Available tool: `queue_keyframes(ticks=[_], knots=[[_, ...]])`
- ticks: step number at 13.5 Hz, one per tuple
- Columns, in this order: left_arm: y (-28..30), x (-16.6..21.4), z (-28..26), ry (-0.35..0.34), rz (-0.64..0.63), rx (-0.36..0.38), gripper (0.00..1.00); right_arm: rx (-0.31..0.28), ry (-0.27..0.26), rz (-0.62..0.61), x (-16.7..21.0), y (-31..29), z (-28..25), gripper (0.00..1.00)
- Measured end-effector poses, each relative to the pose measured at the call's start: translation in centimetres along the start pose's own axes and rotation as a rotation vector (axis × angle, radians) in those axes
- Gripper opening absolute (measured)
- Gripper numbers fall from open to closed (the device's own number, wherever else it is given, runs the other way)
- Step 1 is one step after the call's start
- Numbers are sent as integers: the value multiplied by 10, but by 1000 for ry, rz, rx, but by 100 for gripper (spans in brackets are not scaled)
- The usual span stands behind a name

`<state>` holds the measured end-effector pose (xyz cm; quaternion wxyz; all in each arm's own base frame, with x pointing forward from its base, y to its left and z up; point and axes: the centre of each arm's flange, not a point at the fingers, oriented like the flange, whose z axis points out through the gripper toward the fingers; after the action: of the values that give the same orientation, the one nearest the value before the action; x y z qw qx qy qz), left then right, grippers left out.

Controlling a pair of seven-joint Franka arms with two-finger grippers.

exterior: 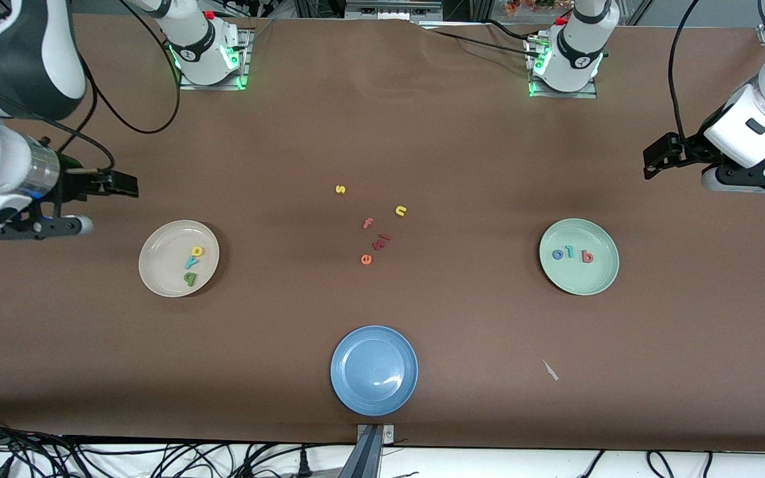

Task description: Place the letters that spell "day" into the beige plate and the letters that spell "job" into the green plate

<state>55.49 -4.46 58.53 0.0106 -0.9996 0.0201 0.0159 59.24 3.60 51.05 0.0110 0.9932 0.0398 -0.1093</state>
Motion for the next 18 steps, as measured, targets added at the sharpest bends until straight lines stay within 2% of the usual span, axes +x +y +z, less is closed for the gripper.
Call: queue_keyframes(ticks=[6, 8, 13, 18], knots=[[0, 0, 0, 0, 0, 0, 100, 3, 34, 15, -36, 23, -21, 100], [0, 0, 0, 0, 0, 0, 100, 6, 31, 25, -43, 29, -27, 100], [0, 0, 0, 0, 0, 0, 100, 17, 27, 67, -49, 53, -29, 100], [0, 0, 0, 0, 1, 0, 100, 15, 31, 57, -47, 48, -31, 100]])
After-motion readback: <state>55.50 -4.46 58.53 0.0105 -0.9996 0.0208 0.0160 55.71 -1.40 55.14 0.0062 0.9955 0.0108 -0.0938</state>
